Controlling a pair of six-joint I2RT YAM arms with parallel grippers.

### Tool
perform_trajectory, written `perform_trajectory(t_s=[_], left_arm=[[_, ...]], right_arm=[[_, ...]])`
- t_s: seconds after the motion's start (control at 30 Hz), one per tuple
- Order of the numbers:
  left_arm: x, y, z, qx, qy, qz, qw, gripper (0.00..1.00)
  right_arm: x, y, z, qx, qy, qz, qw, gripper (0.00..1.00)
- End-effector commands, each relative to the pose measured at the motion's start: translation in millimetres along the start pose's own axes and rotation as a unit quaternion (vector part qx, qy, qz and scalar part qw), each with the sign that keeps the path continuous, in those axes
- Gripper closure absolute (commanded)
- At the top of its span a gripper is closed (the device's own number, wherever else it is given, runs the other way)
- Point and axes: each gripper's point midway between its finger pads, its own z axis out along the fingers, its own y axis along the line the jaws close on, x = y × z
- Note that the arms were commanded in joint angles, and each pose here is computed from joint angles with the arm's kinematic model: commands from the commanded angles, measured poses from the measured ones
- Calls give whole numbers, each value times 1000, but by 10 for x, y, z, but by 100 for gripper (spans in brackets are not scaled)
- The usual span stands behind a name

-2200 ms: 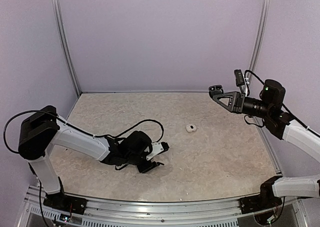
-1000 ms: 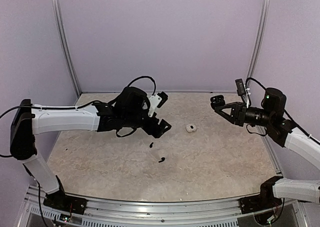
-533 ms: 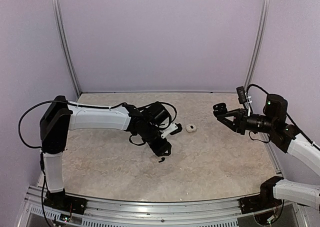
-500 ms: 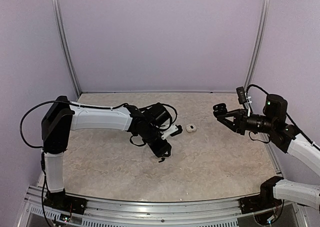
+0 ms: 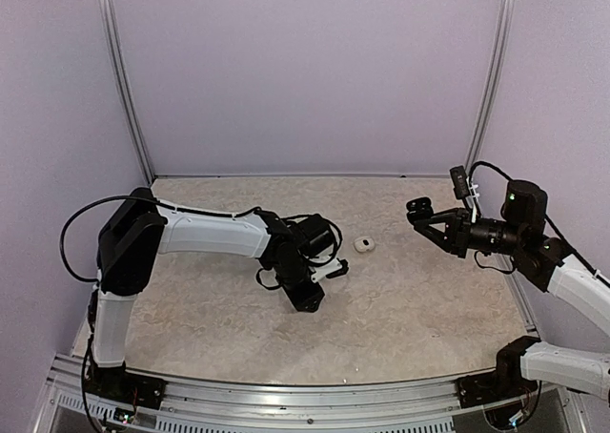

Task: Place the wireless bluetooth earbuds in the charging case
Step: Pick up the right earbud from the center of the board.

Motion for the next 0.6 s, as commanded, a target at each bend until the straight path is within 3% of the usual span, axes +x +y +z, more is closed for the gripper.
perform_trajectory(t_s=[0.0, 0.57], left_arm=[[-11, -11, 41, -5, 11, 13, 1000, 63], [33, -58, 111, -5, 30, 26, 999, 78]], right_arm=[[11, -59, -17, 11, -1, 1, 1000, 97], [-8, -45, -26, 12, -2, 2, 1000, 98]])
